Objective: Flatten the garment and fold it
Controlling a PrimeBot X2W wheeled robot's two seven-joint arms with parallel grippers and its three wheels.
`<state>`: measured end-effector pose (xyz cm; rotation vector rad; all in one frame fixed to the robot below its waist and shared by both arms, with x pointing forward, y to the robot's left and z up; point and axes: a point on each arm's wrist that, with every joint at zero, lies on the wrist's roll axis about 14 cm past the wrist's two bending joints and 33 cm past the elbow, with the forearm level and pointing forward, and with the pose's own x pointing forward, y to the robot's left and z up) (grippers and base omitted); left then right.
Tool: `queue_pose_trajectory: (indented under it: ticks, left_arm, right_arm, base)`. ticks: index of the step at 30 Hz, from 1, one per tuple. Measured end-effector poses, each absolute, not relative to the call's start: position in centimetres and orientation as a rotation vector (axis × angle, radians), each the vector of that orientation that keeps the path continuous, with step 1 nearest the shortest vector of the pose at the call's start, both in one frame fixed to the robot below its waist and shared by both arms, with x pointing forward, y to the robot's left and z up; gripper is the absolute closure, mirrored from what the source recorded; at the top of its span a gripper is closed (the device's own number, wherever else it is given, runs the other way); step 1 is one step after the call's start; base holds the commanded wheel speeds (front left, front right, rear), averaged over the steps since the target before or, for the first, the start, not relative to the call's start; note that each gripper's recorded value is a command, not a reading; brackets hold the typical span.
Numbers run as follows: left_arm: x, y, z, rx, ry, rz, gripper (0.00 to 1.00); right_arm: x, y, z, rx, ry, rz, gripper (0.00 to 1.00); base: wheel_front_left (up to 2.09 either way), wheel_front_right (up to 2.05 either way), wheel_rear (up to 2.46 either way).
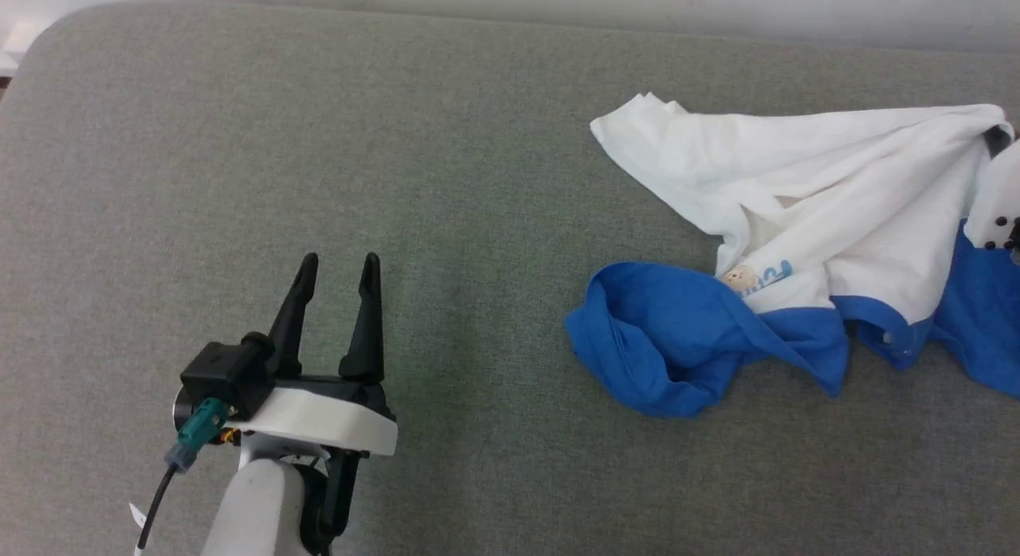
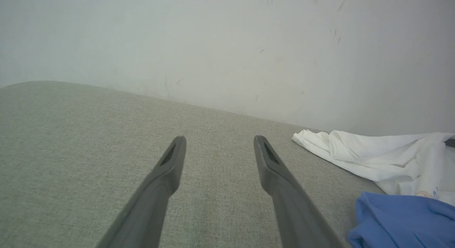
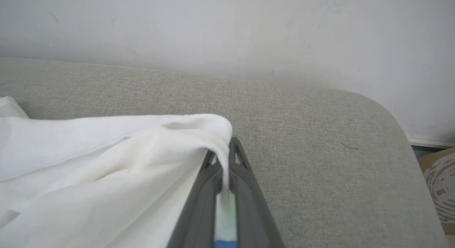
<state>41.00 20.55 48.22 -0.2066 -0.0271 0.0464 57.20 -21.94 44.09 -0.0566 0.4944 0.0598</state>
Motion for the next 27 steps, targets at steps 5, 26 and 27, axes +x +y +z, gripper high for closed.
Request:
queue_pose_trajectory:
  ticks: [5,26,27]
  left_arm:
    - [41.0,20.9,47.9,-0.203,-0.017,0.058,0.0]
    - [37.6,19.7,49.6,-0.197,-0.052,0.028,0.0]
    - [37.6,19.5,49.7,-0.198,-0.055,0.021,0.0]
  right_arm:
    - [56.7,-20.9,41.8,-0.037,0.488,0.06,0.0]
    - [46.2,-17.0,50.4,0.045,-0.016,0.15,0.0]
    - [45.2,-16.6,50.4,0.054,-0.013,0.155,0.0]
  base:
    - [0.0,0.0,0.0]
    - [0.0,0.0,0.0]
    - [0.0,0.0,0.0]
